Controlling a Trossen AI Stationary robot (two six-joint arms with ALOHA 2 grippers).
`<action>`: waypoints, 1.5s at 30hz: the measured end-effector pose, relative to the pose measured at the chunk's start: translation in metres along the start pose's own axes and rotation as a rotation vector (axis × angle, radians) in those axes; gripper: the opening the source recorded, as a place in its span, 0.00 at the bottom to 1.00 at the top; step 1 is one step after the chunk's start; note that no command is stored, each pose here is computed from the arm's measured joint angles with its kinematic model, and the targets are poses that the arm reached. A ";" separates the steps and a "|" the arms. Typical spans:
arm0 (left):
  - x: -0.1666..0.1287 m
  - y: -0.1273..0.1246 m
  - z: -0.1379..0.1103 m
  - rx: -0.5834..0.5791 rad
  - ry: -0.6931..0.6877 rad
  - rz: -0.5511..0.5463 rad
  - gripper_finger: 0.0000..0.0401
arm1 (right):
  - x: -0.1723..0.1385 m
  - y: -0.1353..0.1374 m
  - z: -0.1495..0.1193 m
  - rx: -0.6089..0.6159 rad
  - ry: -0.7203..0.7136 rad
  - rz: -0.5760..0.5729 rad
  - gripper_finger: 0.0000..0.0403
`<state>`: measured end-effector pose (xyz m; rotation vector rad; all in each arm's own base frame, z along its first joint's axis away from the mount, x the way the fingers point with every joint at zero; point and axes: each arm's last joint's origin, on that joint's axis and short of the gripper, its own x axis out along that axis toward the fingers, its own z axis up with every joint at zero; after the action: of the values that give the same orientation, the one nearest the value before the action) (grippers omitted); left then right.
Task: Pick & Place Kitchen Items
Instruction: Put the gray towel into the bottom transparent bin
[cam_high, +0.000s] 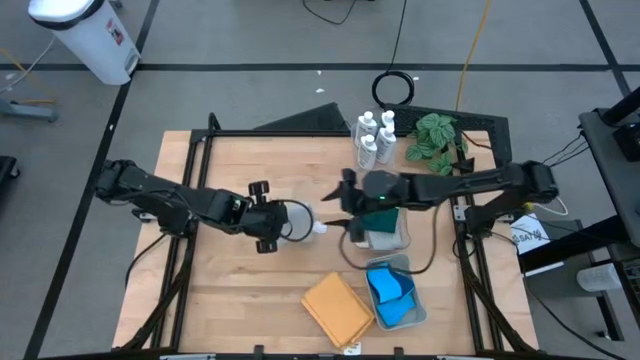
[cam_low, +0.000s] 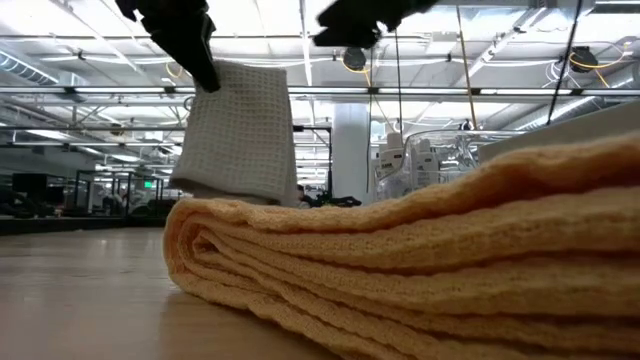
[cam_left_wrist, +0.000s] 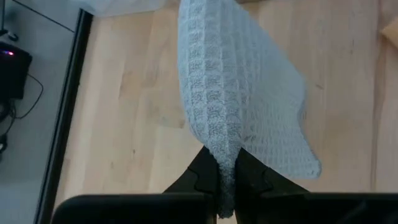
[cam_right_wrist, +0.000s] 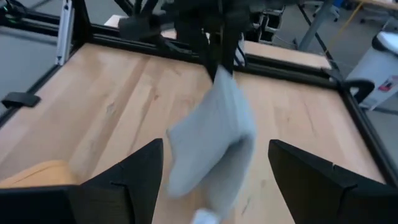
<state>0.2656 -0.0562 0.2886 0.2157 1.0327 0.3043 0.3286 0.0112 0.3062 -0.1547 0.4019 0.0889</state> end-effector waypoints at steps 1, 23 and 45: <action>0.001 0.000 0.000 0.009 0.004 0.000 0.04 | 0.006 -0.001 0.005 -0.017 0.002 0.000 0.65; 0.013 -0.010 0.008 0.088 -0.013 -0.062 0.04 | 0.097 -0.015 -0.021 0.001 0.126 0.065 0.62; 0.009 -0.013 0.018 0.015 -0.125 -0.091 0.21 | 0.052 -0.017 -0.001 0.000 0.190 0.070 0.01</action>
<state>0.2871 -0.0659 0.2866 0.1986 0.9186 0.1981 0.3775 -0.0032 0.2871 -0.1498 0.5970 0.1437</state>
